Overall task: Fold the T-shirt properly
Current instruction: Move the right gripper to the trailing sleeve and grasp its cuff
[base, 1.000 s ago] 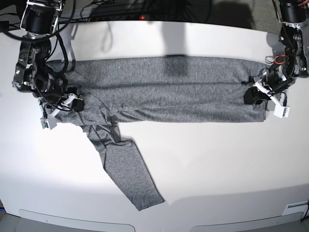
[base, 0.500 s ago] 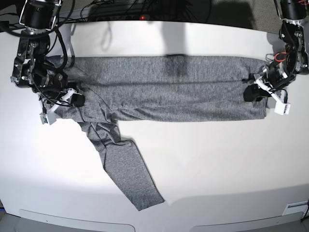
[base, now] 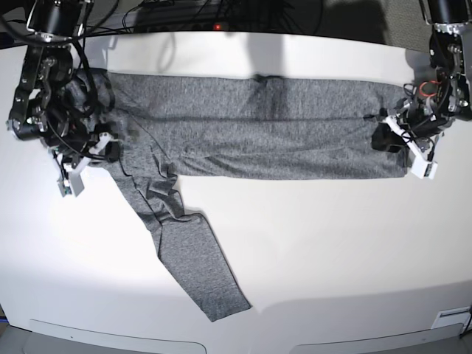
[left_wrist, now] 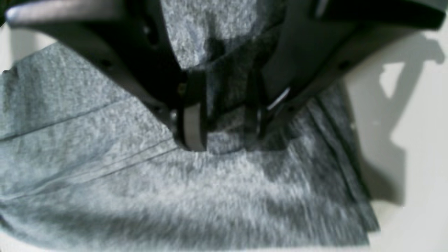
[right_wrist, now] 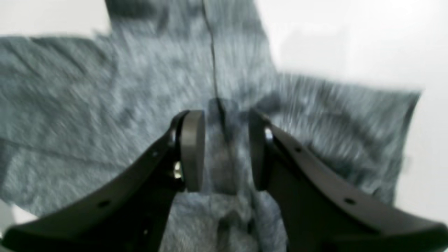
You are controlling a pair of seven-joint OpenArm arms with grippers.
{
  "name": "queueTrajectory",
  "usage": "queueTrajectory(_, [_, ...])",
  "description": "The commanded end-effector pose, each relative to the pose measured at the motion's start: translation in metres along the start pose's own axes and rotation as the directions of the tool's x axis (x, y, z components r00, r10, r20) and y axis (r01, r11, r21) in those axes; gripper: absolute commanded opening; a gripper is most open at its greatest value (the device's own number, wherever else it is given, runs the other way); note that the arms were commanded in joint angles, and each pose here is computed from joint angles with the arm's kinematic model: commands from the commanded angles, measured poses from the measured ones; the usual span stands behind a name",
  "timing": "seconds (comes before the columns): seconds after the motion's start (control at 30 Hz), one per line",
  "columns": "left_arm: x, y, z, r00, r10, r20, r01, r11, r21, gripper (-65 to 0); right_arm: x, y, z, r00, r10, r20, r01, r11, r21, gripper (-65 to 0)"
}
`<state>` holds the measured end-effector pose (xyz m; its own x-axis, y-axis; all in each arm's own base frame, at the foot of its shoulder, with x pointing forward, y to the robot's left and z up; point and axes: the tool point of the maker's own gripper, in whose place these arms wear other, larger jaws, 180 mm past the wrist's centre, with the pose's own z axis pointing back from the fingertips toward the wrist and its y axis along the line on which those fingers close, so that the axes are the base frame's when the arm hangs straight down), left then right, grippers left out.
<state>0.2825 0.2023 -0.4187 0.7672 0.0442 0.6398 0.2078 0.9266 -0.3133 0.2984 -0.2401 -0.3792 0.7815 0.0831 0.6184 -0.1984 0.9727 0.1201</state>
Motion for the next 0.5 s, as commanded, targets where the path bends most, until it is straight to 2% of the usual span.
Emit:
queueTrajectory(0.0, [0.018,0.001,0.005,0.999,-0.026,0.045,0.026,1.000,0.001,-47.4,0.024,-0.004,0.007,0.998,0.025,0.062,-0.024,1.000,-0.010,-43.4])
queueTrajectory(0.07, [0.019,0.001,0.005,0.998,-0.026,0.051,0.026,1.000,0.001,-47.4,0.041,-0.005,0.008,0.995,0.030,0.098,-0.028,1.000,-0.013,-43.4])
queueTrajectory(0.13, [0.023,0.001,0.005,0.997,-0.026,0.073,0.026,1.000,0.001,-47.4,0.067,-0.004,0.011,0.983,0.035,0.181,-0.033,0.999,-0.015,-43.4])
queueTrajectory(0.2, [0.029,0.001,0.006,0.994,-0.025,0.105,0.025,1.000,0.001,-47.4,0.101,-0.003,0.015,0.948,0.049,0.315,-0.041,0.999,-0.033,-43.4])
queueTrajectory(0.27, [0.029,0.001,0.006,0.994,-0.025,0.109,0.025,1.000,0.000,-47.4,0.128,-0.006,0.015,0.916,0.074,0.394,-0.050,0.996,-0.072,-43.4])
queueTrajectory(0.37, [0.024,0.001,0.005,0.996,-0.025,0.082,0.025,1.000,0.000,-47.4,0.157,-0.001,0.000,0.900,0.063,0.431,-0.042,0.997,-0.059,-43.4])
queueTrajectory(0.47, [0.023,0.000,0.005,0.997,-0.021,0.074,0.021,1.000,-0.005,-47.4,0.179,0.015,-0.028,0.908,0.046,0.417,-0.049,0.999,-0.005,-43.4])
